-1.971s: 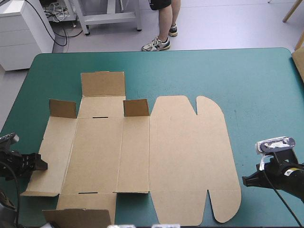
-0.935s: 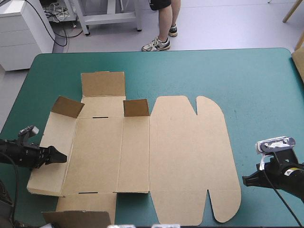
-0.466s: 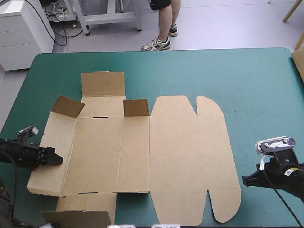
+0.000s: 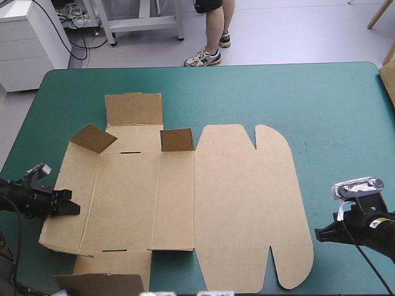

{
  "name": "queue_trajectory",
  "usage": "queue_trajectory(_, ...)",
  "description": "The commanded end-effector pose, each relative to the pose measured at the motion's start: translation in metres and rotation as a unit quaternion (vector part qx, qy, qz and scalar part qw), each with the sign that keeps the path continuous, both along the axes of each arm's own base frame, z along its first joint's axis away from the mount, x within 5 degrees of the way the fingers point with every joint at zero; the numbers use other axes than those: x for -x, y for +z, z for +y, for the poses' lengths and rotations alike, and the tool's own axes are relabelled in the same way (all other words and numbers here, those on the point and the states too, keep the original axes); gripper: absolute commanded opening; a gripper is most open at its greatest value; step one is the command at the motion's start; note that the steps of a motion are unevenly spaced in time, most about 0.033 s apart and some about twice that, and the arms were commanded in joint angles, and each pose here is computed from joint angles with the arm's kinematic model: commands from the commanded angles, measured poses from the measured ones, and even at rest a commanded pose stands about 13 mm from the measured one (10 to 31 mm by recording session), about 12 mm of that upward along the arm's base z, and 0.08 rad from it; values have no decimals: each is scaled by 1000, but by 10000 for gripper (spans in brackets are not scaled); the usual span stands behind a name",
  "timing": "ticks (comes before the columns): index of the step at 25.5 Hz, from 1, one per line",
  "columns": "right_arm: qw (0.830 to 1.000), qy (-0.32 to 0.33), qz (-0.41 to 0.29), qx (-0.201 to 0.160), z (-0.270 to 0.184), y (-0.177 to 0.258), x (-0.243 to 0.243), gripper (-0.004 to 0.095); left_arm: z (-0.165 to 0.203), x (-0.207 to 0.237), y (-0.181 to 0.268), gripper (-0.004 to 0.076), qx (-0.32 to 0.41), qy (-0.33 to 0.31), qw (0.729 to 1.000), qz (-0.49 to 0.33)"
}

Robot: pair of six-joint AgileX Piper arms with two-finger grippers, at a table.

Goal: Fold the box

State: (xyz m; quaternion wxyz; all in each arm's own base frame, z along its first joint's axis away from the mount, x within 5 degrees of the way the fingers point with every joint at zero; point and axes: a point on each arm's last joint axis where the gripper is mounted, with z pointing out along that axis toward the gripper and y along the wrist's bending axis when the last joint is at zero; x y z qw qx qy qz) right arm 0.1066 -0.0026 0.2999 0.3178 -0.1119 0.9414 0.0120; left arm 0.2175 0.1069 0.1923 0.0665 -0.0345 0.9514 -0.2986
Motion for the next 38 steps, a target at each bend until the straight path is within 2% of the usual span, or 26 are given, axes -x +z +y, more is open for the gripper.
queue_trajectory(1, 999, -2, -36, 1, 0, 10, -4, -2, -3, 6, 1, -6, -9, -38, 999, 23)
queue_trajectory(8, 999, -2, -36, 1, 0, 10, -4, -2, -1, -3, 9, -6, -9, -27, 1000, 0)
queue_trajectory(13, 999, -2, -37, 1, 0, 10, -4, -2, 4, -20, 29, -8, -43, -31, 998, -24)
queue_trajectory(18, 999, -2, -37, 0, 0, 10, -4, -2, -19, -56, 63, -8, -121, -127, 982, -71)
queue_trajectory(22, 999, -2, -37, 0, 0, 10, -4, -2, -49, -86, 95, -8, -161, -175, 959, -151)
queue_trajectory(27, 999, -2, -37, 0, 0, 10, -4, -2, -89, -109, 124, -8, -241, -247, 910, -232)
queue_trajectory(31, 999, -2, -37, 0, 0, 10, -4, -2, -131, -122, 142, -8, -314, -307, 848, -298)
queue_trajectory(38, 999, -2, -33, -2, 1, 10, -3, -2, -198, -131, 161, -8, -400, -328, 748, -416)
